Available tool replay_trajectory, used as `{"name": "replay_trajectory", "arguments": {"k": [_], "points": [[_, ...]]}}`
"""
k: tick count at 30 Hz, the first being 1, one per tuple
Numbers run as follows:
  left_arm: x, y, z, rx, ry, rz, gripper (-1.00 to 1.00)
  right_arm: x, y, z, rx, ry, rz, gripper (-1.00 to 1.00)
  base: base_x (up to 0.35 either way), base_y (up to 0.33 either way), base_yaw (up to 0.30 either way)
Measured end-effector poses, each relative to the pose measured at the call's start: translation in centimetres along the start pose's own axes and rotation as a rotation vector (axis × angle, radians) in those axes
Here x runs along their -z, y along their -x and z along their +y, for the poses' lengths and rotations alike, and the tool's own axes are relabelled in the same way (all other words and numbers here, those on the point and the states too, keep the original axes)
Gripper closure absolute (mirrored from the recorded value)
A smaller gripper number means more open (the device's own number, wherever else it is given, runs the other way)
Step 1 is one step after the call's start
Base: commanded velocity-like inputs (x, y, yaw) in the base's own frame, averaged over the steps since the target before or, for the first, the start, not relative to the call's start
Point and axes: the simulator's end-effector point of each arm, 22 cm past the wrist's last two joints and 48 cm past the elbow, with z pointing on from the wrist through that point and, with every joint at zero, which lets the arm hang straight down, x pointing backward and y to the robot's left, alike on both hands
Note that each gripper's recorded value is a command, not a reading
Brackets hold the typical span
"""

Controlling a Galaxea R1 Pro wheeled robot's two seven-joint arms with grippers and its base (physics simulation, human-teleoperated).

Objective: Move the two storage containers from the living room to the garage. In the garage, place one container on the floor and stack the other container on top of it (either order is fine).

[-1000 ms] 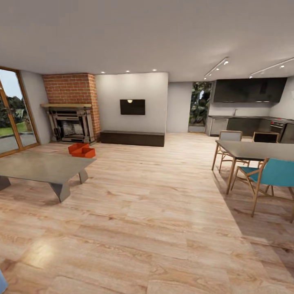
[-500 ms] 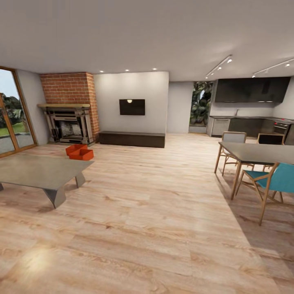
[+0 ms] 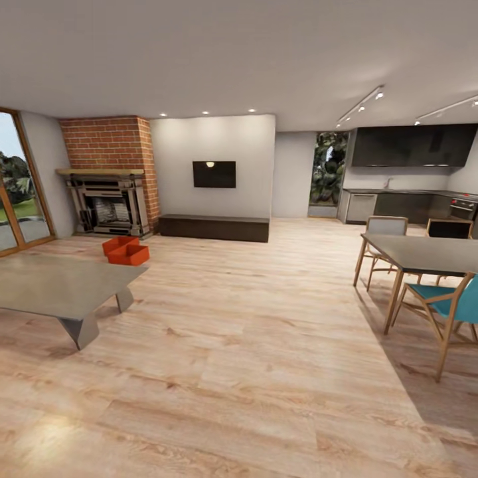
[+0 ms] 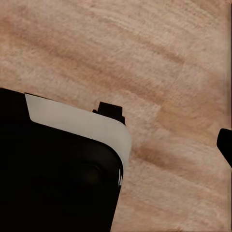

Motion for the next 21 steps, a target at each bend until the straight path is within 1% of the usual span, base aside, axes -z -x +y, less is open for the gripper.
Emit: {"name": "replay_trajectory", "arguments": {"k": [21], "points": [[0.0, -0.01, -0.05, 0.0, -0.001, 0.0, -1.0, 0.0, 0.11, 0.01, 0.003, 0.0, -0.005, -1.0, 0.325, 0.0, 0.0]]}}
